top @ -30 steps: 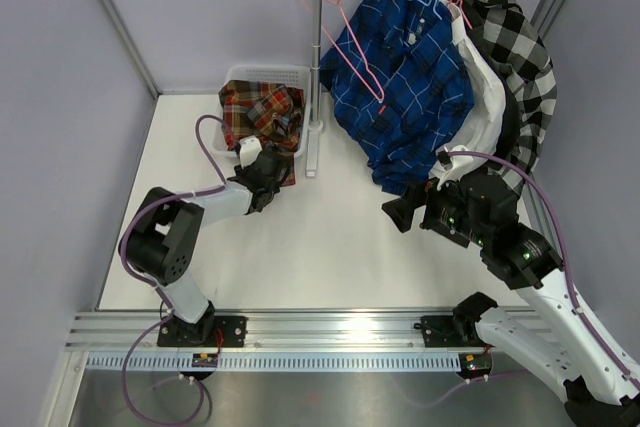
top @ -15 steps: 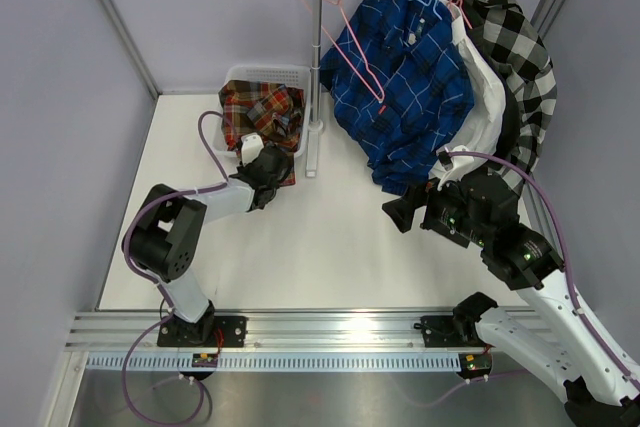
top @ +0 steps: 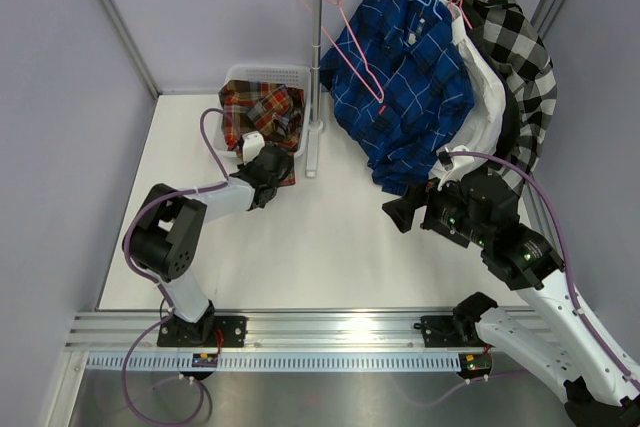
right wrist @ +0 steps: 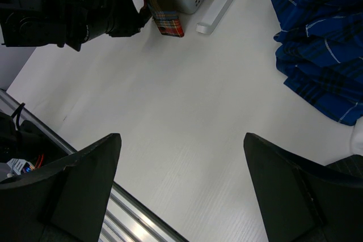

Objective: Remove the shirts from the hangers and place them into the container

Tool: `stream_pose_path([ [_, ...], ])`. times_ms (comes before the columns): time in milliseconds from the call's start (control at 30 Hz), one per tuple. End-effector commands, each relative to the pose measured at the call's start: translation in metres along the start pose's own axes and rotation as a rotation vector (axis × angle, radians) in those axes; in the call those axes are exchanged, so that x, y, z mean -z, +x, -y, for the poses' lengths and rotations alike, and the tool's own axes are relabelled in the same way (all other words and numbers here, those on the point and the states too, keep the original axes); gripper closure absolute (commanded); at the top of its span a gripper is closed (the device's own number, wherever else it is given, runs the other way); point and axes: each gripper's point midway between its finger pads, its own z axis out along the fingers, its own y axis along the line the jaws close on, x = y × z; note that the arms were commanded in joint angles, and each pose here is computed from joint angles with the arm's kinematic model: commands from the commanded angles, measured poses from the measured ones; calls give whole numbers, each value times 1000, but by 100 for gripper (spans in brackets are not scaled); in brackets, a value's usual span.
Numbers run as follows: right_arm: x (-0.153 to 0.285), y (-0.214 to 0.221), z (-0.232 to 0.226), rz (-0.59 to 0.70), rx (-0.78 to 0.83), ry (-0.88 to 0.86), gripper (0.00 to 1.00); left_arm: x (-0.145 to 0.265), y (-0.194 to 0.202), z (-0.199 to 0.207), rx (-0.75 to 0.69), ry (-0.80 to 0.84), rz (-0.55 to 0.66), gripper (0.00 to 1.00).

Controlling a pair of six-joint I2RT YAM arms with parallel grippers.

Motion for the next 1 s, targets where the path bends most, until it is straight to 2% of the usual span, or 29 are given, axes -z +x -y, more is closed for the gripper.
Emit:
stream_pose_path([
  [0,2,-7,-1,29,6,-7,1,11,-32,-1,32,-18,87,100],
  [367,2,-8,-3,32,7,-16,1,55,-67,-5,15,72,126,100],
  [500,3,-7,-4,30,7,-19,1,73,-99,1,6,104,168,100],
  [633,5,-8,-3,38,8,-13,0,86,-146,7,13,107,251,100],
  [667,5,-9,-3,41,8,-16,1,90,-168,7,28,107,284,100],
  [733,5,-8,-3,39,8,-12,1,84,-183,8,35,96,296,100],
  [767,5,-8,-2,37,7,-11,1,85,-205,6,62,98,323,100],
  [833,6,-8,-2,39,8,-10,1,73,-215,11,63,91,324,100],
  [867,5,-7,-2,35,7,-9,0,76,-235,14,69,97,358,100],
  [967,5,-7,-1,35,8,-4,1,60,-254,19,46,83,395,100],
])
